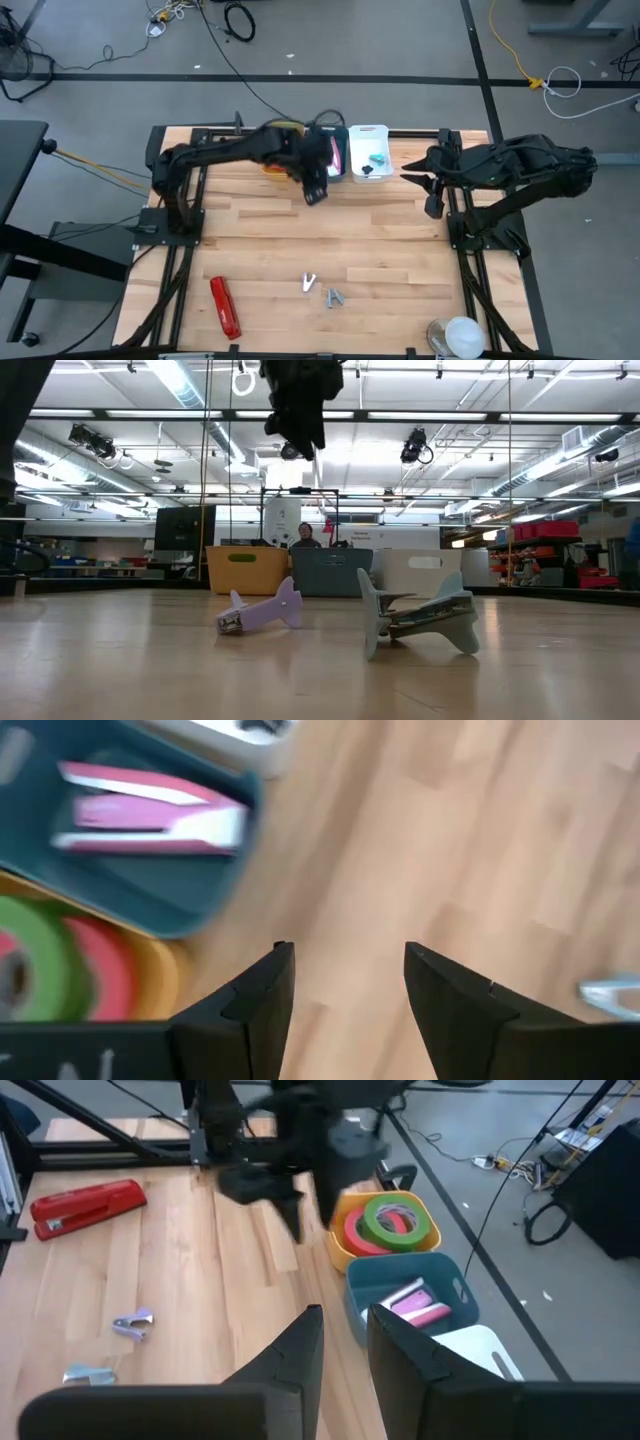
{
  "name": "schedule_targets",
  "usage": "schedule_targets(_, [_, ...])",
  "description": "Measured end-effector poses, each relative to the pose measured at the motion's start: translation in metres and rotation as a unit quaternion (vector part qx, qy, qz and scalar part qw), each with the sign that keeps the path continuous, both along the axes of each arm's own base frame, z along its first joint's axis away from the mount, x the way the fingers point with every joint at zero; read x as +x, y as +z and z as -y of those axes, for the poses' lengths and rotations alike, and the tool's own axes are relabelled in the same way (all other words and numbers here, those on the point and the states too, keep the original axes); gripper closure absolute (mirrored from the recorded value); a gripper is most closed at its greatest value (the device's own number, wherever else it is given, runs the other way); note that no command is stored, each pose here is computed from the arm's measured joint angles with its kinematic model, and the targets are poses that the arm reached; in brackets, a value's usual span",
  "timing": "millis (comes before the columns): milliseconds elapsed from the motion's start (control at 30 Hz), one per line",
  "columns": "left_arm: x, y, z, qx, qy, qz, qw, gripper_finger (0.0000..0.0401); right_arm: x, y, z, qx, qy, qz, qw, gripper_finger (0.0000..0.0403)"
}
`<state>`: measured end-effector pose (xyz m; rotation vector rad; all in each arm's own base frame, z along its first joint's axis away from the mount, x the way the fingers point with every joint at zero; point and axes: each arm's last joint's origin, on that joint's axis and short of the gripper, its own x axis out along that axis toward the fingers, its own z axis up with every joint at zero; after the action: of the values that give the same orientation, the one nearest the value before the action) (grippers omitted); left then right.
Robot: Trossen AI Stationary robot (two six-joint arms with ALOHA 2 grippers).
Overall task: Pick and place Stapler, Stapler remover, tape
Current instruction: Put the red stapler into the dark blue bin
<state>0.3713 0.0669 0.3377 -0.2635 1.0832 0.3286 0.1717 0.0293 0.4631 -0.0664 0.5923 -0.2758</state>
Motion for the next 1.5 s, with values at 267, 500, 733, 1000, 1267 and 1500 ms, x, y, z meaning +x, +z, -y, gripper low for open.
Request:
schedule_targets(267, [0.006,0.000,0.054,-0.036,0.033,0.012,0.999,0.0207,-0.001,-0.001,0.000,-0.002,0.000,-0.009,1.000,0.0321])
schedule_targets(500, [0.004,0.000,0.095,-0.056,0.030,0.012,0.998,0.0207,-0.001,-0.002,-0.001,-0.006,0.034,-0.022,0.999,0.0321])
schedule_targets(733, [-0.001,-0.001,0.123,-0.018,-0.007,0.002,1.000,0.0207,-0.001,-0.002,-0.001,-0.015,0.040,-0.025,0.999,0.0321])
schedule_targets(1000, [-0.017,0.001,0.174,-0.007,-0.212,-0.024,0.977,0.0207,-0.001,-0.003,-0.002,-0.011,0.055,-0.028,0.998,0.0321])
schedule_targets(1267, [-0.052,-0.002,0.227,-0.016,-0.337,-0.091,0.937,0.0207,-0.001,-0.003,-0.003,-0.003,0.063,-0.029,0.998,0.0321])
schedule_targets(1500, [-0.081,-0.004,0.267,0.004,-0.430,-0.114,0.895,0.0206,-0.001,-0.002,-0.003,-0.003,0.063,-0.027,0.998,0.0321])
